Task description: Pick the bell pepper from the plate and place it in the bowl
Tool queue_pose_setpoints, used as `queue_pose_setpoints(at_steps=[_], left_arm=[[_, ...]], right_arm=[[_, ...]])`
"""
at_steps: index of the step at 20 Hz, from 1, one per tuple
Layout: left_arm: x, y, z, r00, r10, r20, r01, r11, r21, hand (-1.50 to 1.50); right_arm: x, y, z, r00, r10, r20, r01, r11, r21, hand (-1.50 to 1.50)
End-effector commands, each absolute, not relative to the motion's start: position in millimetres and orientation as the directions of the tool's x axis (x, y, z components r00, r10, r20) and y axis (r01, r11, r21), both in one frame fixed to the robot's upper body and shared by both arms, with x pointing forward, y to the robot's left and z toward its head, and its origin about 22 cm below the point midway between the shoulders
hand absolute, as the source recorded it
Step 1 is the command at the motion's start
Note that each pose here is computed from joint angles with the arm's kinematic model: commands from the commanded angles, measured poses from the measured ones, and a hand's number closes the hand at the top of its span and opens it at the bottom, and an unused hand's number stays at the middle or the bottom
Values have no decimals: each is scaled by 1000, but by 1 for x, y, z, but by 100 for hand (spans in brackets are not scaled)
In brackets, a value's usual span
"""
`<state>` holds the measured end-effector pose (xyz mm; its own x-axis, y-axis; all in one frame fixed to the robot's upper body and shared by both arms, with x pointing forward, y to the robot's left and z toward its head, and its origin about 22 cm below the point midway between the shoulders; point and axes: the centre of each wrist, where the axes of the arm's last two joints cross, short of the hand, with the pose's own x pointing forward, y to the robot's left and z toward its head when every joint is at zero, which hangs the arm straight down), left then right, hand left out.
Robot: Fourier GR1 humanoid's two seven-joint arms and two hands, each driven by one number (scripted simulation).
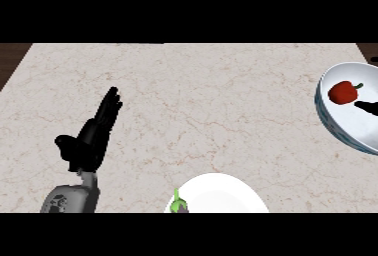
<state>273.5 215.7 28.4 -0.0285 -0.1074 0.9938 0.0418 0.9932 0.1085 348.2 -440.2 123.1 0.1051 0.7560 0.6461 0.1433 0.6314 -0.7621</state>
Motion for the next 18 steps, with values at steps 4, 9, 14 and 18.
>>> queue_pose_setpoints(at_steps=[4,9,14,18], left_arm=[[278,224,35,-29,-107,994,35,994,108,0],[268,221,26,-28,-103,994,26,994,104,0],[269,215,24,-14,-107,994,16,994,107,0],[279,222,33,-24,-102,994,22,994,103,0]], right_arm=[[354,-434,128,-87,638,765,271,754,-598,-150],[340,-472,166,-130,549,826,359,802,-477,-150],[310,-498,168,-92,456,885,326,854,-406,-150],[290,-515,176,-133,349,928,320,901,-294,-150]])
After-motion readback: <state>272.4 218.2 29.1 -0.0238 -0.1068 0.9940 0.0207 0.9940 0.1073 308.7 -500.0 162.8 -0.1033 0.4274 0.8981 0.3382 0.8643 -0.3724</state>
